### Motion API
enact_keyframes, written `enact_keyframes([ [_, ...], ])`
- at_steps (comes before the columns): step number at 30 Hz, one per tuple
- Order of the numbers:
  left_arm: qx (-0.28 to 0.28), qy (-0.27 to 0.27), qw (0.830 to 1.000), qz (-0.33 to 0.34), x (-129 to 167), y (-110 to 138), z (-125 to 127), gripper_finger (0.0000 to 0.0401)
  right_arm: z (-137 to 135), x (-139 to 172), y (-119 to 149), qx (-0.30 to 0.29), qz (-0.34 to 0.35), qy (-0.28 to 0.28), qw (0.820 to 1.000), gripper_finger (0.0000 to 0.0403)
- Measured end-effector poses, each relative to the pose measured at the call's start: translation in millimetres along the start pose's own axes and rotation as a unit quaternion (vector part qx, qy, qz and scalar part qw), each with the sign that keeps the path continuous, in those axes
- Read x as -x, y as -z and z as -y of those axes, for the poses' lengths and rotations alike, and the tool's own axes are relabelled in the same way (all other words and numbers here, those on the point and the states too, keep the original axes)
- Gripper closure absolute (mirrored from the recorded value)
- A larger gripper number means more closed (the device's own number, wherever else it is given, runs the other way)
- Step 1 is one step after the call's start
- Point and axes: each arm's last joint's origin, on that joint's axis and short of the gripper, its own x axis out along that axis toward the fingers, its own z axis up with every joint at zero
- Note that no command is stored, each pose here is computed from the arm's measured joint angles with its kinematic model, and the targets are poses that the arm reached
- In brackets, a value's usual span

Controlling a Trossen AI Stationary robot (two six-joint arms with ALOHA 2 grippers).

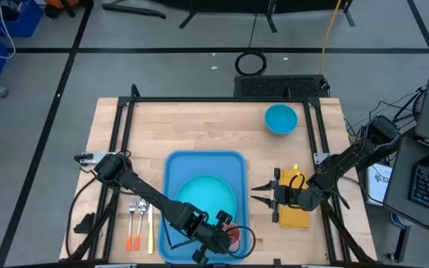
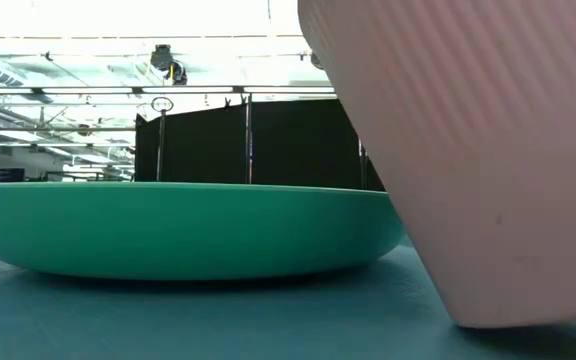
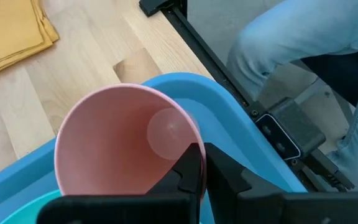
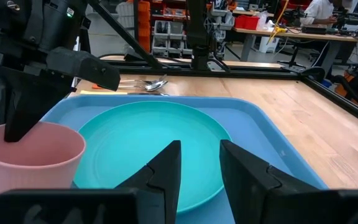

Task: Set up tray
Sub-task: Put the pink cup to the top right of the blue plate on the blue serving tray

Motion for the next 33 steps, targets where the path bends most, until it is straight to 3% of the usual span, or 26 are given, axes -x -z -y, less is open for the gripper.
enact_keyframes([
  [16,0.0,-0.004,1.0,0.0,0.0,0.0,-0.2,0.0315,0.1,0.0,0.6,-0.002,-0.003,0.0,1.0,0.0303],
  [33,-0.011,-0.019,1.0,-0.005,0.1,0.6,3.8,0.0313,0.3,0.0,1.9,-0.003,-0.008,0.001,1.0,0.0303],
])
